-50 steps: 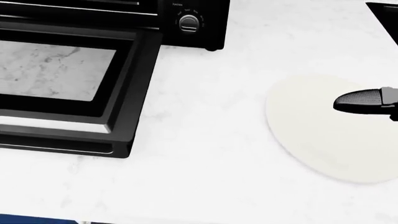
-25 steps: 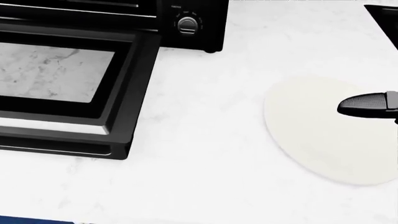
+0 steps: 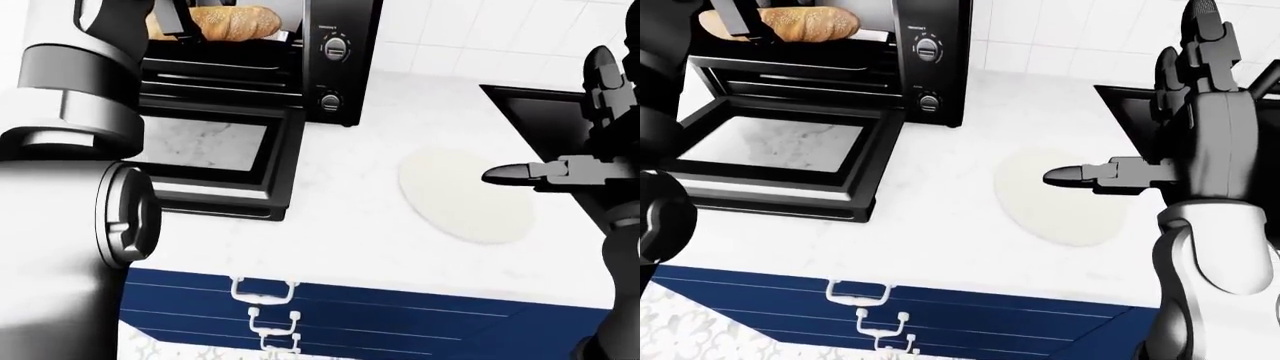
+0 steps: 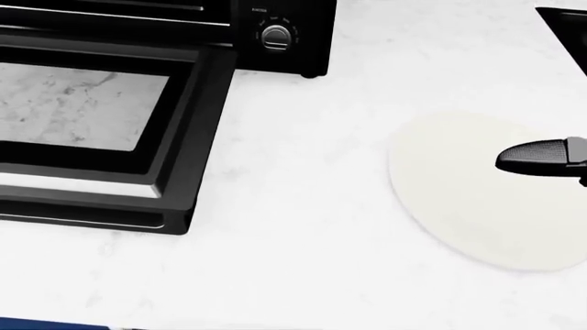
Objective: Place the baguette on the tray of the toaster oven.
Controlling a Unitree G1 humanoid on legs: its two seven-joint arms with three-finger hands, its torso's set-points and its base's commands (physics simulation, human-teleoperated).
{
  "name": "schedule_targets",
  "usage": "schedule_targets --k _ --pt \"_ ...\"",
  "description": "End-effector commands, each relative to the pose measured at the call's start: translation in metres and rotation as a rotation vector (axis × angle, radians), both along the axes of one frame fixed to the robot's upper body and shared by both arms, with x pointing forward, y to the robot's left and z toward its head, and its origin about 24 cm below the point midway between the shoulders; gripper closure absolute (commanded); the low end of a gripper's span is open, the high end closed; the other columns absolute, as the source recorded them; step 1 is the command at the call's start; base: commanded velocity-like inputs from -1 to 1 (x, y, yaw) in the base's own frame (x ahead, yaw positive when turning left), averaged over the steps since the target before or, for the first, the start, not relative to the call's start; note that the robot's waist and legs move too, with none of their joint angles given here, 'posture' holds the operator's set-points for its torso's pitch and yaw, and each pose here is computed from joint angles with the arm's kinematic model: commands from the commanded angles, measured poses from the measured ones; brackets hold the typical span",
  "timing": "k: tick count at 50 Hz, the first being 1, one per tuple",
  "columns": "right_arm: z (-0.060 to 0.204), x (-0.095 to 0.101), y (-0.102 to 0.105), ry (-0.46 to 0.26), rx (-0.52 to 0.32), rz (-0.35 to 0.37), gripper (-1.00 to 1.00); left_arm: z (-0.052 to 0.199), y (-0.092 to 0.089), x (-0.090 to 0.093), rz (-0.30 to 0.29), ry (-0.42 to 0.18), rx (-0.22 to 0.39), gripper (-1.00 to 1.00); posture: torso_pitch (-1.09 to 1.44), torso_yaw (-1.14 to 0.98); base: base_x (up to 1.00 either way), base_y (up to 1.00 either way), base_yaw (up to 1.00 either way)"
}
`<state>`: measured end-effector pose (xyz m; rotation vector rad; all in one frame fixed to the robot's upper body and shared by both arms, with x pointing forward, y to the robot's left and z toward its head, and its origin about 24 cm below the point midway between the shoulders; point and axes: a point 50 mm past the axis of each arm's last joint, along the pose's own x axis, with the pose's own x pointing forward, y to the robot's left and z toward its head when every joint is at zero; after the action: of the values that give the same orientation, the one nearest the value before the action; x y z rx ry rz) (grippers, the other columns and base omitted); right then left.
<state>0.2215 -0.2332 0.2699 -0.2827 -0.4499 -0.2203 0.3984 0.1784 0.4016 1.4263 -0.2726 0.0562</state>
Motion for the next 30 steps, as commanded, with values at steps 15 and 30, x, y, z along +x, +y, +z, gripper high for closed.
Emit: schedule_targets --k 15,30 --pt "0.0127 -0.0073 -0.0002 -0.073 -0.027 -0.009 -1.0 0.0258 -0.0057 -0.0115 -0.02 -0.095 0.001 0.51 0.0 0.2 0.0 0.0 0.0" --pt "0.0111 -0.008 0.0002 -0.071 -0.028 -0.012 -1.0 0.0216 -0.0042 -0.0101 -0.023 -0.08 -0.007 0.36 0.0 0.2 0.0 0.0 0.0"
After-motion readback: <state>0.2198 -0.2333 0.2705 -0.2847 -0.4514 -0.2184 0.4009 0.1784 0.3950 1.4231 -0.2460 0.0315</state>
